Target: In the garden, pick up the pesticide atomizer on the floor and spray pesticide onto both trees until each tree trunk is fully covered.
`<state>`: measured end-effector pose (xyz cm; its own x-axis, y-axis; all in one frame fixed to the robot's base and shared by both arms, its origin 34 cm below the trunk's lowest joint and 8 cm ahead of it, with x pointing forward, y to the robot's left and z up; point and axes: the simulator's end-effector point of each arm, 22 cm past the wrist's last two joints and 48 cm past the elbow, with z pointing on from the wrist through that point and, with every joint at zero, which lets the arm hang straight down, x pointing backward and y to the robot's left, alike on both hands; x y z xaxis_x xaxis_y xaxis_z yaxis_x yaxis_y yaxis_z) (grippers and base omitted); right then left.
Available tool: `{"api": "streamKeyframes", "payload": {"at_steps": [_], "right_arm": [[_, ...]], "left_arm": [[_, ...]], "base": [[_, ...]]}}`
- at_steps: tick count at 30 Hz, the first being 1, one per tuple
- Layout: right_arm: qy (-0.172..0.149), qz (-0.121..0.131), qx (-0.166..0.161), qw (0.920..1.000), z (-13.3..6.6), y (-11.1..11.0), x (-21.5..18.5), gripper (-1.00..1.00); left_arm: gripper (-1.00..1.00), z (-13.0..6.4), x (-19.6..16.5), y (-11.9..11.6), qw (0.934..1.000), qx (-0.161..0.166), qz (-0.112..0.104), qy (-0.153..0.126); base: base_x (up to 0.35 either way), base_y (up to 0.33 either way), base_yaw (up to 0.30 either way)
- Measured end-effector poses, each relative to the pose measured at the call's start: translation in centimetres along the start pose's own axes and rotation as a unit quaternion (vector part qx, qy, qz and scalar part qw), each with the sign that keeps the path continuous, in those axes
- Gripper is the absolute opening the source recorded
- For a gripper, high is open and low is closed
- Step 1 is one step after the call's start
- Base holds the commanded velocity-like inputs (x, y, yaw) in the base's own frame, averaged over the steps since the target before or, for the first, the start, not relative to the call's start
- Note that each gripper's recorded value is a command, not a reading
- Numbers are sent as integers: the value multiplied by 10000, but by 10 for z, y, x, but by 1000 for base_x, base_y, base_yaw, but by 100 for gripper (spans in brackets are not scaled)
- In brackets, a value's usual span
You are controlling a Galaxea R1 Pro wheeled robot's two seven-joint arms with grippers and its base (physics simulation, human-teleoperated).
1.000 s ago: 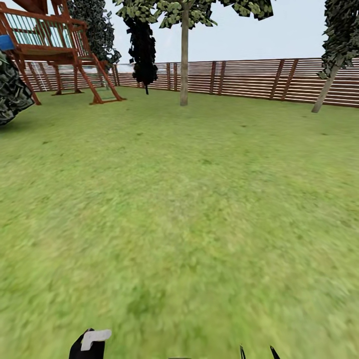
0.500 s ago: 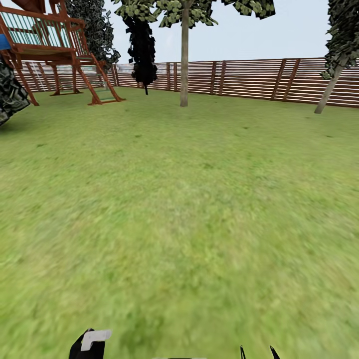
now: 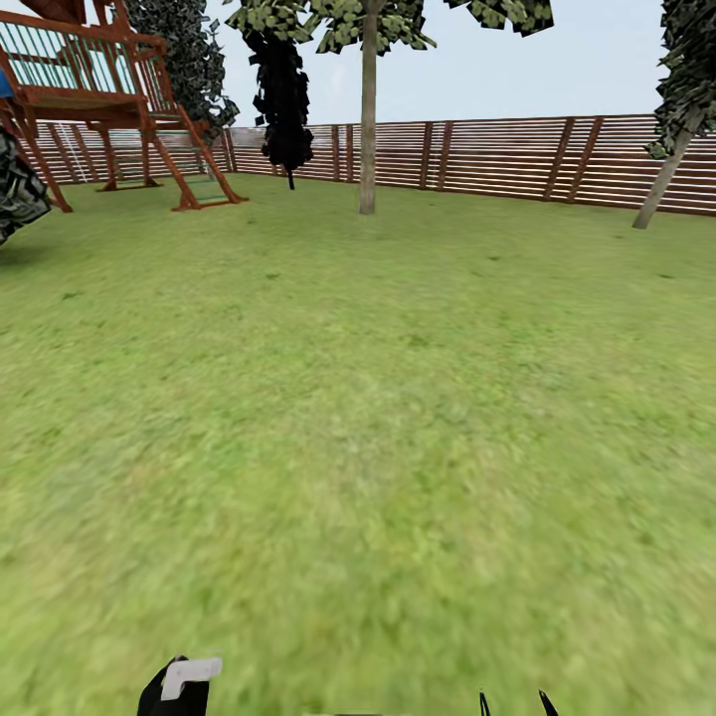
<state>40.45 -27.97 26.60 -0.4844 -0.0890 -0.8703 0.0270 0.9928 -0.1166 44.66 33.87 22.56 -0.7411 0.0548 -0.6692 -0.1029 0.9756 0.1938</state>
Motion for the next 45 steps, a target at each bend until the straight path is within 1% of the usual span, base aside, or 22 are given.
{"api": "streamKeyframes", "payload": {"at_steps": [45], "right_arm": [[1,-1,0,10000,0,0,0,100]], "left_arm": [[-100,0,0,1,10000,-1,9,3]], "base": [[341,0,0]]}}
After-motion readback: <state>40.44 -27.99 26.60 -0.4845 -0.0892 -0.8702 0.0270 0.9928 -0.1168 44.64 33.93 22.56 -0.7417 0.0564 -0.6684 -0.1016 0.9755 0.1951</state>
